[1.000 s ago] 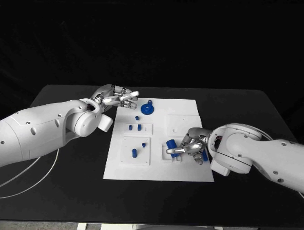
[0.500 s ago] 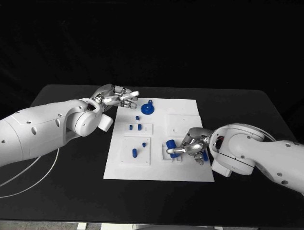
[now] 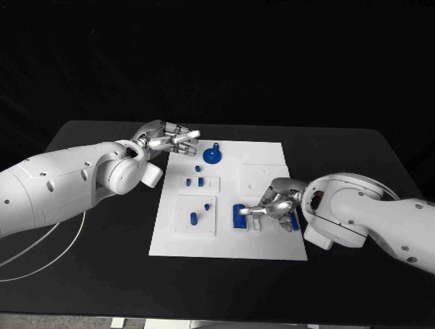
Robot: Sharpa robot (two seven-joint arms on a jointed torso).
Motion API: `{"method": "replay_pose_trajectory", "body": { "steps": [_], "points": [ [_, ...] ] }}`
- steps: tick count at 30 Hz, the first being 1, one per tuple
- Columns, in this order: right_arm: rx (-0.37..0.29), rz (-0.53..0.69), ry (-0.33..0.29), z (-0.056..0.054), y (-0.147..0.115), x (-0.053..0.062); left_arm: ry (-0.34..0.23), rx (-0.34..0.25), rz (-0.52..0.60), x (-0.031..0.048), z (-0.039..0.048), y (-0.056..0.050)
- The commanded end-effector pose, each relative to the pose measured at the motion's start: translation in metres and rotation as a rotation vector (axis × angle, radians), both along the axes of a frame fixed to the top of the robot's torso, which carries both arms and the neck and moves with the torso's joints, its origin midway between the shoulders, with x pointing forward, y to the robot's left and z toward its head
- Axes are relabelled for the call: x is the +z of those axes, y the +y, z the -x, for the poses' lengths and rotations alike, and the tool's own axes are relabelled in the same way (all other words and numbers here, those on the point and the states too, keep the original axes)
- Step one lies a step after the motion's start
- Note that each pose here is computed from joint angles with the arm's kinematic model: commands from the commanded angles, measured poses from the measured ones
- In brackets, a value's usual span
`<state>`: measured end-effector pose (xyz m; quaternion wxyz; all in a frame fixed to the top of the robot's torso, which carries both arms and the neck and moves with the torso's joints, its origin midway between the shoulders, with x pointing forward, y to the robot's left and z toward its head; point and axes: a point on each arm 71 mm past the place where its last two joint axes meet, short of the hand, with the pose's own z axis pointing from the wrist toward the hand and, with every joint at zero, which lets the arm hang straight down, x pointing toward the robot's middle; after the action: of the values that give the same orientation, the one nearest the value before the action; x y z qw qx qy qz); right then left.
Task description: Assemble the parts on the task board
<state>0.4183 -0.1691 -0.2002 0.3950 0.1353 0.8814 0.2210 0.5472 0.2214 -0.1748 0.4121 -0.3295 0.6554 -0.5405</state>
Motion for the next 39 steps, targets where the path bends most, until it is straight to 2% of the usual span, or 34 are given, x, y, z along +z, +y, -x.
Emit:
{"method": "replay_pose_trajectory", "body": {
  "steps": [1, 10, 15, 19, 25, 30, 34, 39],
  "points": [
    [-0.006, 0.022, -0.003, 0.000, -0.001, 0.000, -0.002, -0.017, 0.003, 0.0009, 0.0003, -0.003],
    [0.023, 0.024, -0.008, 0.001, 0.000, 0.001, -0.001, -0.015, 0.001, 0.0007, 0.0000, -0.002],
    [0.057, 0.041, -0.064, -0.001, 0.002, 0.004, -0.001, -0.015, -0.001, 0.0006, -0.0002, -0.002],
    [0.051, 0.045, -0.100, -0.003, -0.001, 0.005, -0.001, -0.015, -0.001, 0.0006, -0.0004, -0.003],
    [-0.005, 0.044, -0.134, -0.014, -0.021, 0.005, -0.007, -0.009, -0.001, 0.0008, -0.0009, -0.001],
    [-0.077, 0.046, -0.145, -0.023, -0.049, 0.013, -0.008, -0.005, -0.001, 0.0008, -0.0010, 0.001],
    [-0.107, 0.090, -0.131, -0.026, -0.071, 0.017, -0.007, -0.003, -0.002, 0.0006, -0.0009, 0.003],
    [-0.114, 0.168, -0.088, -0.027, -0.089, 0.016, -0.006, -0.006, -0.002, 0.0005, -0.0005, 0.002]
  ]
}}
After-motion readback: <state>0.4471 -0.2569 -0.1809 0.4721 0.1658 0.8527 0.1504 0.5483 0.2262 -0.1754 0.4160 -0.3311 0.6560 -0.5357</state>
